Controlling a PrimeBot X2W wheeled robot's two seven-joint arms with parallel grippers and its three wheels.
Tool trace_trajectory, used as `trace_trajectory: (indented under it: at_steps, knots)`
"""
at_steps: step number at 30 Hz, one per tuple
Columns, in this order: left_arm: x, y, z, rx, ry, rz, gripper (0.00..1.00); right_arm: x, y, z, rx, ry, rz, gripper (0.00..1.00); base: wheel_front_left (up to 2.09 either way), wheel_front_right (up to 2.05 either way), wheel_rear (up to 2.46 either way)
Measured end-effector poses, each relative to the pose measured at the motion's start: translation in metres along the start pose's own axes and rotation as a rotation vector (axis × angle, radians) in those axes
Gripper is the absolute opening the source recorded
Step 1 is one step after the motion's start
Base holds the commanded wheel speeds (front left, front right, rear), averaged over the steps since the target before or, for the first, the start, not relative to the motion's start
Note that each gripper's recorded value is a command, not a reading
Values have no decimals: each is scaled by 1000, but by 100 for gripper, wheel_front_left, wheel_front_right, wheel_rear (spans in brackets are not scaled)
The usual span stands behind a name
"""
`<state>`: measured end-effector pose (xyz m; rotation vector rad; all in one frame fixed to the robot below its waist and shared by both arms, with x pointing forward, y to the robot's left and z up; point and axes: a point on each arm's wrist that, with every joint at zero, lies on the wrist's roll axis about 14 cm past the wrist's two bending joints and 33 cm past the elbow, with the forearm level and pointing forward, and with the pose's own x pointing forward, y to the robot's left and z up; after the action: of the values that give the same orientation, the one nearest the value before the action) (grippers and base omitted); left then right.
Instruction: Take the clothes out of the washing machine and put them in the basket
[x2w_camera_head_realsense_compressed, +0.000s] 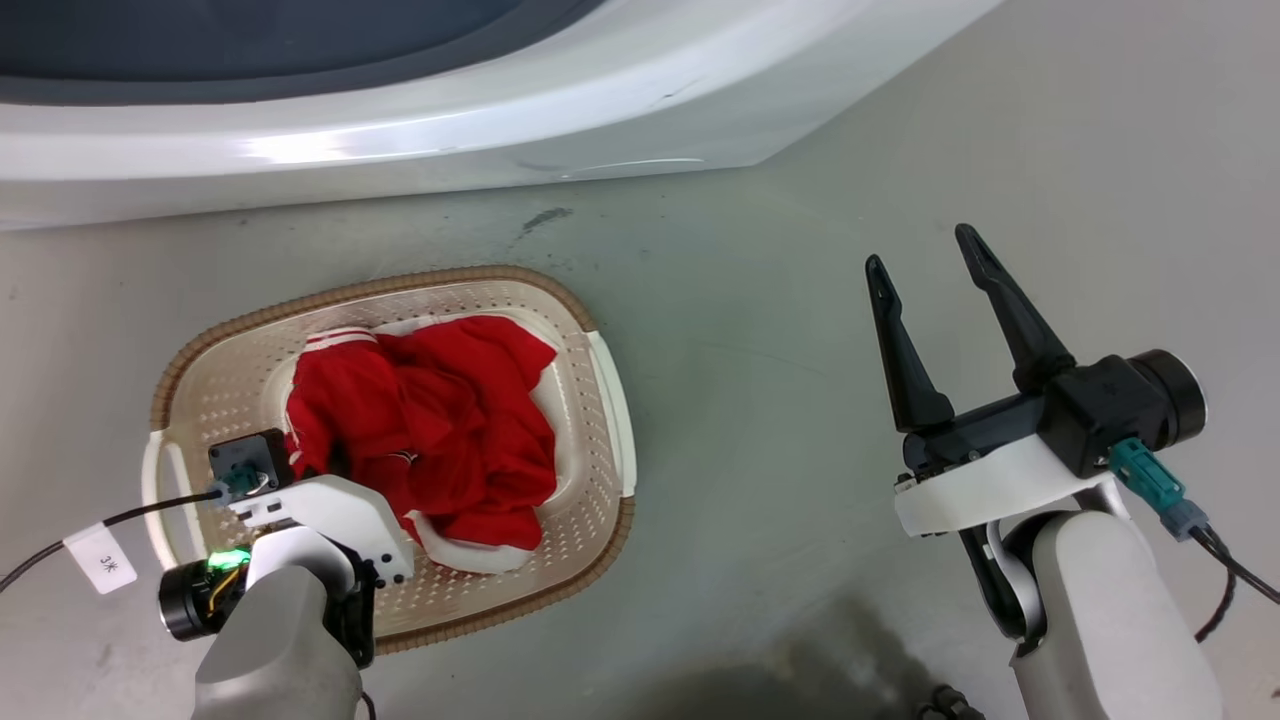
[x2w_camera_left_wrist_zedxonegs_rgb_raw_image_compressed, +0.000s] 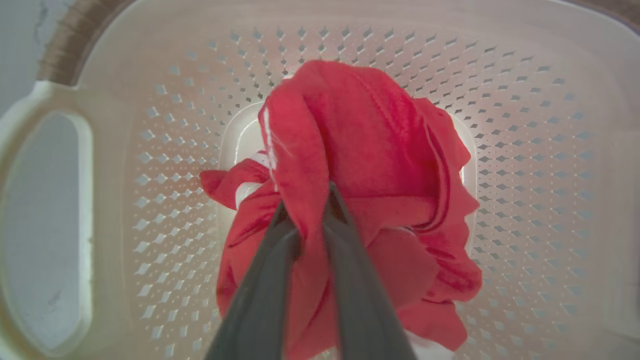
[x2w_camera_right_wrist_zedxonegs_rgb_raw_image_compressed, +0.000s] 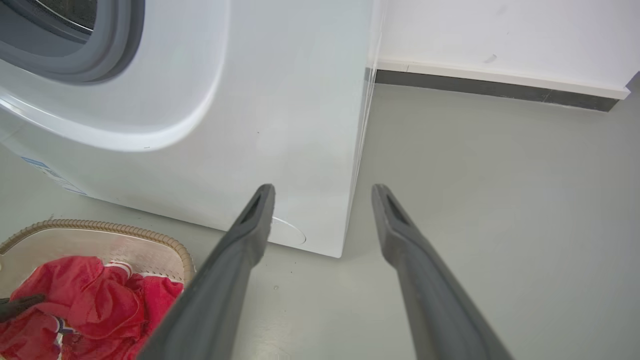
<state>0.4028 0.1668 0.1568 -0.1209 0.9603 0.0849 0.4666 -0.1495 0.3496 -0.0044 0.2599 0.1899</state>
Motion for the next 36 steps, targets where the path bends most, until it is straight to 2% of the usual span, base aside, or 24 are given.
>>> trace_trajectory:
  at_steps: [1, 2, 3, 11, 22, 30, 36]
  knots:
    - [1, -1, -2, -3, 8, 0, 45, -1, -2, -2, 0, 8, -6, 100, 0, 0, 0]
    - [1, -3, -3, -3, 15, -3, 91, -3, -4, -3, 4, 12, -11, 100, 0, 0, 0]
    - [0, -3, -3, -9, 16, 0, 100, -4, -5, -3, 5, 14, -16, 100, 0, 0, 0]
    - [-32, -4, 25, -9, -88, -24, 100, -21, -11, 35, 6, -71, -45, 100, 0, 0, 0]
    - [-116, -27, 118, -28, -468, -122, 100, -70, -12, 86, -36, -190, -84, 100, 0, 0, 0]
    - [-207, -43, 197, 39, -835, -178, 100, -102, -10, 121, -64, -283, -100, 100, 0, 0, 0]
    - [-266, -54, 227, 97, -1031, -202, 100, -119, -6, 133, -76, -316, -102, 100, 0, 0, 0]
